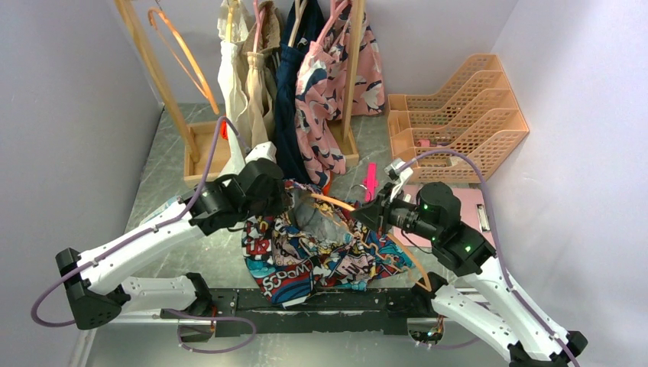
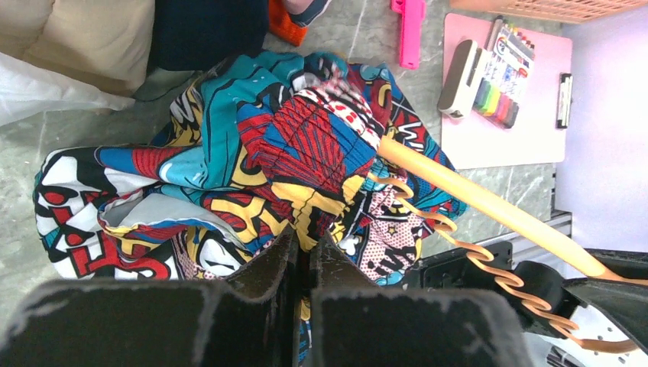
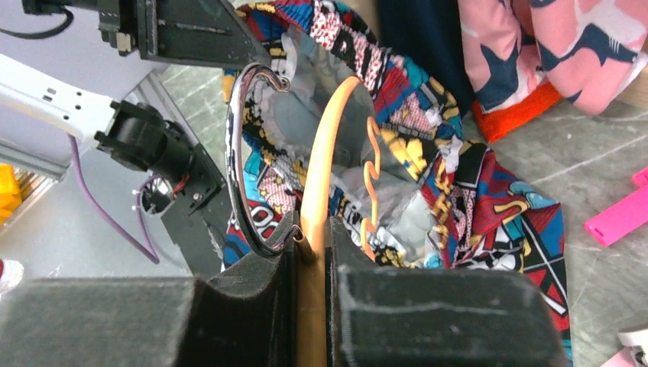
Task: Place the shorts on the hanger
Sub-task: Hang the shorts on the hanger.
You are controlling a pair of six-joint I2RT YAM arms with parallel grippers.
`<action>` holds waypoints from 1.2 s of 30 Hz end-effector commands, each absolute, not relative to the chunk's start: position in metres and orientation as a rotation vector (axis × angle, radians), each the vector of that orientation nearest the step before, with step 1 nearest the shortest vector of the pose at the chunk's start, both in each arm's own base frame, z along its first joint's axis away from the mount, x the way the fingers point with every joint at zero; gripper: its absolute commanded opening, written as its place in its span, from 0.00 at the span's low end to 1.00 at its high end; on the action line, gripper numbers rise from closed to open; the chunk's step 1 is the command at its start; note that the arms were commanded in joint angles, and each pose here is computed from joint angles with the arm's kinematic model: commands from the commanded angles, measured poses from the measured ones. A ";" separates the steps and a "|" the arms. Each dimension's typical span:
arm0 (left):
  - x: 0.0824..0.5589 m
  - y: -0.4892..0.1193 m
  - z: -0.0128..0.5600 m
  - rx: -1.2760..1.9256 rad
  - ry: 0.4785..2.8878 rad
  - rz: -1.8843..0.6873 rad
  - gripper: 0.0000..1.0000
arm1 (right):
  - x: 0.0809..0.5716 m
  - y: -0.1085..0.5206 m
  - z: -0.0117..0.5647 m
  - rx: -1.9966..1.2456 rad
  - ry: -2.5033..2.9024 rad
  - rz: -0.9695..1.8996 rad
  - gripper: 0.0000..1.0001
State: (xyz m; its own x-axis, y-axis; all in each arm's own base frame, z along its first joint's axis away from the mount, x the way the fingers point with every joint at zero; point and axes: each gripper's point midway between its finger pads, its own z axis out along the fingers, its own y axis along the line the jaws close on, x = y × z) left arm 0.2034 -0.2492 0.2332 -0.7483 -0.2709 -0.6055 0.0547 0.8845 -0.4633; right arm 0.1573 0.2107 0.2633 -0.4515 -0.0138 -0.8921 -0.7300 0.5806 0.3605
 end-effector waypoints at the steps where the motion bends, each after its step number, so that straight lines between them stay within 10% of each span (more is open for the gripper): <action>1: 0.206 -0.257 0.259 -0.191 2.291 -0.711 0.07 | 0.160 0.221 0.289 -0.601 1.739 1.013 0.00; 36: 0.189 -0.260 0.359 -0.023 2.172 -0.894 0.07 | 0.157 0.284 0.285 -0.561 1.570 1.022 0.00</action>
State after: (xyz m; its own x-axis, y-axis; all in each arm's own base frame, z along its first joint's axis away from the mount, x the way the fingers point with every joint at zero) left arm 0.1895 -0.2772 0.3346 -0.7450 -0.2713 -0.6094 0.2331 0.7501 -0.6189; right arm 0.1753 0.2925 0.2521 -0.3231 0.1169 -0.9391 -0.7408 0.5863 0.3278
